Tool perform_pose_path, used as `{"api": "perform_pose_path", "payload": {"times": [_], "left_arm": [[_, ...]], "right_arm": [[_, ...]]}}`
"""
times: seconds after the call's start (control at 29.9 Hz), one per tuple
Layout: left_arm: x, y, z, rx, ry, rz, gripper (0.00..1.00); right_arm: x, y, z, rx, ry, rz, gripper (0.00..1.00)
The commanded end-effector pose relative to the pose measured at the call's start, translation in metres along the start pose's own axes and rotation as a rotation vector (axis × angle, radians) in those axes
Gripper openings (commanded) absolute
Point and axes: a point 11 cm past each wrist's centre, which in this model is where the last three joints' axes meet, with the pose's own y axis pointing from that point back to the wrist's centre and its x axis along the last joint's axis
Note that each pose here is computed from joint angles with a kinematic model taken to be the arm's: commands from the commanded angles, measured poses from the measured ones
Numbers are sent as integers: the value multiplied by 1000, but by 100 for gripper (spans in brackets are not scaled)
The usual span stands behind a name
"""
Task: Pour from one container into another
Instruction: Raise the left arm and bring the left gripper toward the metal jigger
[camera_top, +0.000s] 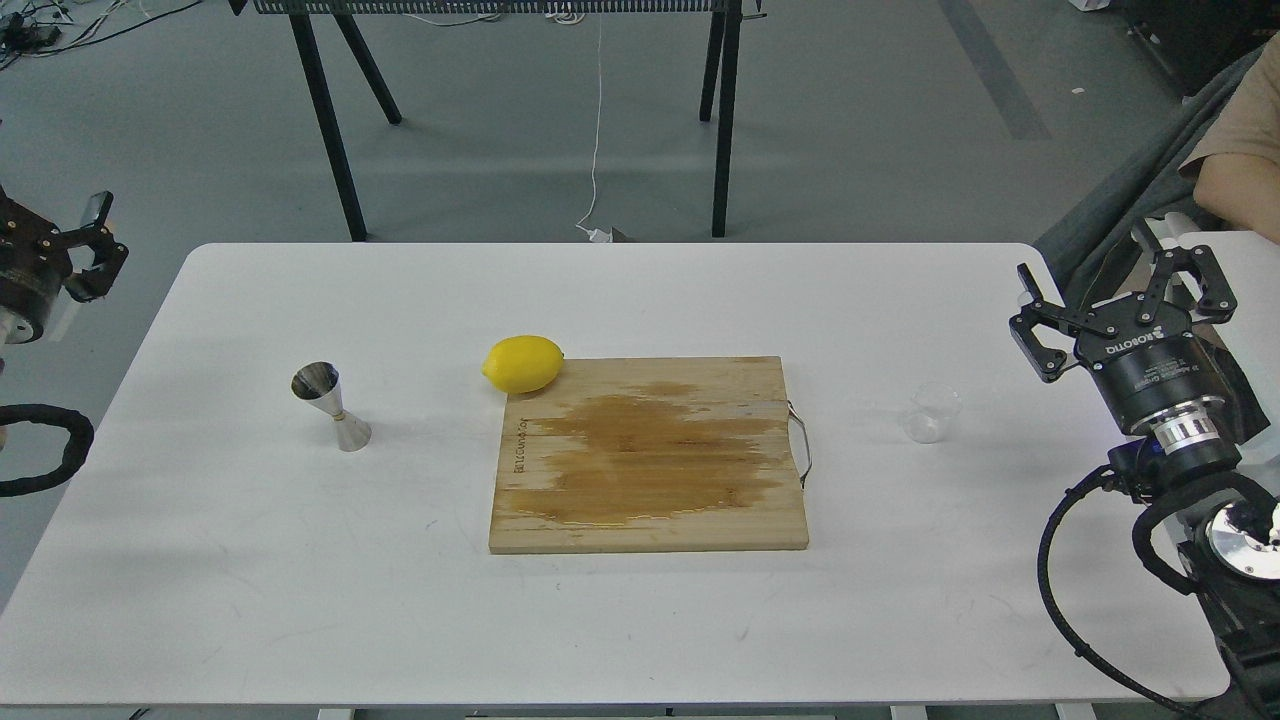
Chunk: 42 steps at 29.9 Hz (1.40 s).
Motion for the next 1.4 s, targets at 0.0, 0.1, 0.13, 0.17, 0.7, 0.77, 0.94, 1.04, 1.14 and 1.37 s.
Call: {"api": "perform_pose_path", "payload": {"times": [0.0,0.1,0.13,0.17,0.7,0.77,0.94,1.04,1.14,1.37], "left_arm": [[-7,-3,-5,0,17,-11,100],[-6,-2,-6,5,11,-10,100],[-5,-2,-3,3,4,-9,100],[-3,-2,-1,1,0,-8,100],[32,-2,62,-47,-173,47,100],[28,-6,68,-33,-230,20,100],[16,-14,80,26,-401,-67,100],[3,-17,81,46,-449,-129,100],[-11,-19,86,44,-473,-185,100],[-55,-24,78,108,-657,-389,100]], "right_arm": [[0,0,-1,1,1,1,99],[0,0,-1,4,1,-1,99],[0,0,-1,4,1,-1,99],[0,0,-2,5,1,-1,99],[-1,2,-5,5,8,-2,99],[-1,2,-5,5,8,-2,99],[-1,2,-5,4,8,-2,99],[-1,2,-5,4,8,-2,99],[-1,2,-4,1,8,-1,99],[-1,2,-6,5,10,-2,99]]}}
